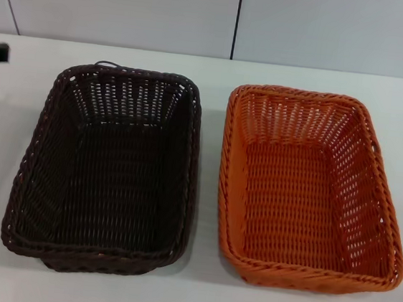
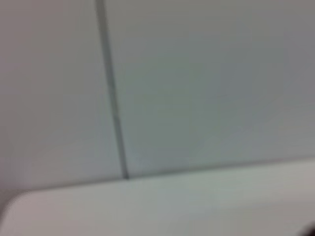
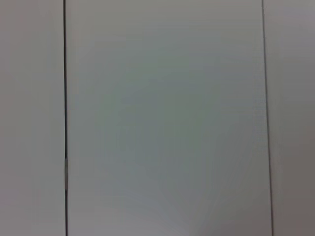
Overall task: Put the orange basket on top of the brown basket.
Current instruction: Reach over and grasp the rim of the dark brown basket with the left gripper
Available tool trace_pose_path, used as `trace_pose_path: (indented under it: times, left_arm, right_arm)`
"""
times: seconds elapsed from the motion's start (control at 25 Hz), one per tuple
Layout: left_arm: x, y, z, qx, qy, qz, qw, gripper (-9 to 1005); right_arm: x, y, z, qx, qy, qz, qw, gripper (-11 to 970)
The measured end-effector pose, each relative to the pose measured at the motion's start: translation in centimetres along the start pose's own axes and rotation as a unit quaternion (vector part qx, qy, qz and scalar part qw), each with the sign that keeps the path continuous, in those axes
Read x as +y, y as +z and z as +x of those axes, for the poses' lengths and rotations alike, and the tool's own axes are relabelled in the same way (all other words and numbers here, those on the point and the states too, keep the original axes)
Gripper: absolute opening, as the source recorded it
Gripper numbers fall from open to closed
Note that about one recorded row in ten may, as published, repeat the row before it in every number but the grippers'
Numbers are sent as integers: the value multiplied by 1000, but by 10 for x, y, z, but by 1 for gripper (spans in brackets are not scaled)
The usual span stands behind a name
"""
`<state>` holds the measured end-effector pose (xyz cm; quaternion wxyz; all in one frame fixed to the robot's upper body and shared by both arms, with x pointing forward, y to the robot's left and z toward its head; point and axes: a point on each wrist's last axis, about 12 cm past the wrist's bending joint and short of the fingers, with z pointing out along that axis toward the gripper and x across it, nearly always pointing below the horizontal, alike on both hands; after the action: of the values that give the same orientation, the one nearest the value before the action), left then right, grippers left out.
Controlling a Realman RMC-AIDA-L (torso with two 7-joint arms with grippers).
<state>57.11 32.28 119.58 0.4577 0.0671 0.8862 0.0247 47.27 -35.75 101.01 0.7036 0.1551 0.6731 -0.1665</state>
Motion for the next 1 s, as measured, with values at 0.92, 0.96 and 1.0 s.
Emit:
trace_pose_path:
  times: [0.92, 0.96, 1.0]
  left_arm:
    - [-68, -2, 3, 168, 46, 102, 979, 785]
    - [-69, 1, 4, 173, 47, 104, 978, 785]
    - [-69, 1, 4, 173, 47, 104, 978, 784]
  right_arm:
    - [1, 5, 7, 32, -8, -10, 999, 747]
    - [1, 5, 7, 32, -8, -10, 999, 747]
    - [1, 5, 7, 32, -8, -10, 999, 747]
